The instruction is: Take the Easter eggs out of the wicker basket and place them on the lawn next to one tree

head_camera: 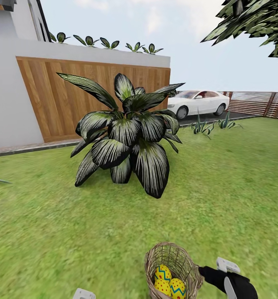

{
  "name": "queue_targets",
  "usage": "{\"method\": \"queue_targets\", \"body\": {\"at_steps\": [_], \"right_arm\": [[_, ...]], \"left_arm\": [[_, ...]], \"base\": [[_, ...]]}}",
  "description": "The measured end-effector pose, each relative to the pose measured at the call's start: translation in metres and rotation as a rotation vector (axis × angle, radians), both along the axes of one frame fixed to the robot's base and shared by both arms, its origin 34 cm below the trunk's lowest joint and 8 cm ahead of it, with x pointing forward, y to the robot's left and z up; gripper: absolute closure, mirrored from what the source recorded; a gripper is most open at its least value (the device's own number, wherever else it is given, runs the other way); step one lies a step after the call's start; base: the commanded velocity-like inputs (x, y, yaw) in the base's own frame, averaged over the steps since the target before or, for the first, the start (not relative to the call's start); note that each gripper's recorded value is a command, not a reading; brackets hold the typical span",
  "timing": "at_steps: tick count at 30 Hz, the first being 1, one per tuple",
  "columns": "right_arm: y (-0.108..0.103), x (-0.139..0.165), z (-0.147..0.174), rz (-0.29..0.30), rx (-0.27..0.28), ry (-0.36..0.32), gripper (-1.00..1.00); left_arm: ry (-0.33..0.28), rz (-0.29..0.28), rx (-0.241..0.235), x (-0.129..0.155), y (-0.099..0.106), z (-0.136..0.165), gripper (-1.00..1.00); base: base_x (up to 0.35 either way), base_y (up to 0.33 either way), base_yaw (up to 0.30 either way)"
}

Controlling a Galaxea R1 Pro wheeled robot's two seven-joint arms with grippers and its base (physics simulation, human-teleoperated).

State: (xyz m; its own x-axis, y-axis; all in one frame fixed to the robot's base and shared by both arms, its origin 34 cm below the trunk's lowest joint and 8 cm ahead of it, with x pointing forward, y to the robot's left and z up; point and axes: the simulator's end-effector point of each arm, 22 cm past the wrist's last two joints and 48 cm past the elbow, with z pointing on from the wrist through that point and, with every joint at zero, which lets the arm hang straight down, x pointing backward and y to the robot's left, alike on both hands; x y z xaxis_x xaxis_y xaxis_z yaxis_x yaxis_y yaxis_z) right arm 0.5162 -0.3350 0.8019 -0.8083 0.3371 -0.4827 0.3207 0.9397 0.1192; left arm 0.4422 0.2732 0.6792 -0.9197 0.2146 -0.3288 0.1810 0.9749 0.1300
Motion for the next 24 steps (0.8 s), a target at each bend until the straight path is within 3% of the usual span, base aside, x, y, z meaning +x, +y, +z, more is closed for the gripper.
{"method": "queue_targets", "body": {"at_steps": [12, 19, 24], "right_arm": [[0.003, -0.028, -0.032, -0.005, 0.015, 0.093, -1.00], [-0.006, -0.032, -0.056, -0.020, -0.002, 0.097, -1.00], [-0.008, -0.032, -0.061, -0.024, -0.007, 0.096, -1.00]], "left_arm": [[0.002, 0.009, -0.012, 0.001, -0.003, 0.000, -1.00], [0.010, 0.019, -0.019, 0.000, -0.005, 0.000, -1.00], [-0.006, 0.080, -0.061, 0.008, -0.009, 0.004, -1.00]], "base": [[0.000, 0.000, 0.000], [0.000, 0.000, 0.000], [0.000, 0.000, 0.000]]}}
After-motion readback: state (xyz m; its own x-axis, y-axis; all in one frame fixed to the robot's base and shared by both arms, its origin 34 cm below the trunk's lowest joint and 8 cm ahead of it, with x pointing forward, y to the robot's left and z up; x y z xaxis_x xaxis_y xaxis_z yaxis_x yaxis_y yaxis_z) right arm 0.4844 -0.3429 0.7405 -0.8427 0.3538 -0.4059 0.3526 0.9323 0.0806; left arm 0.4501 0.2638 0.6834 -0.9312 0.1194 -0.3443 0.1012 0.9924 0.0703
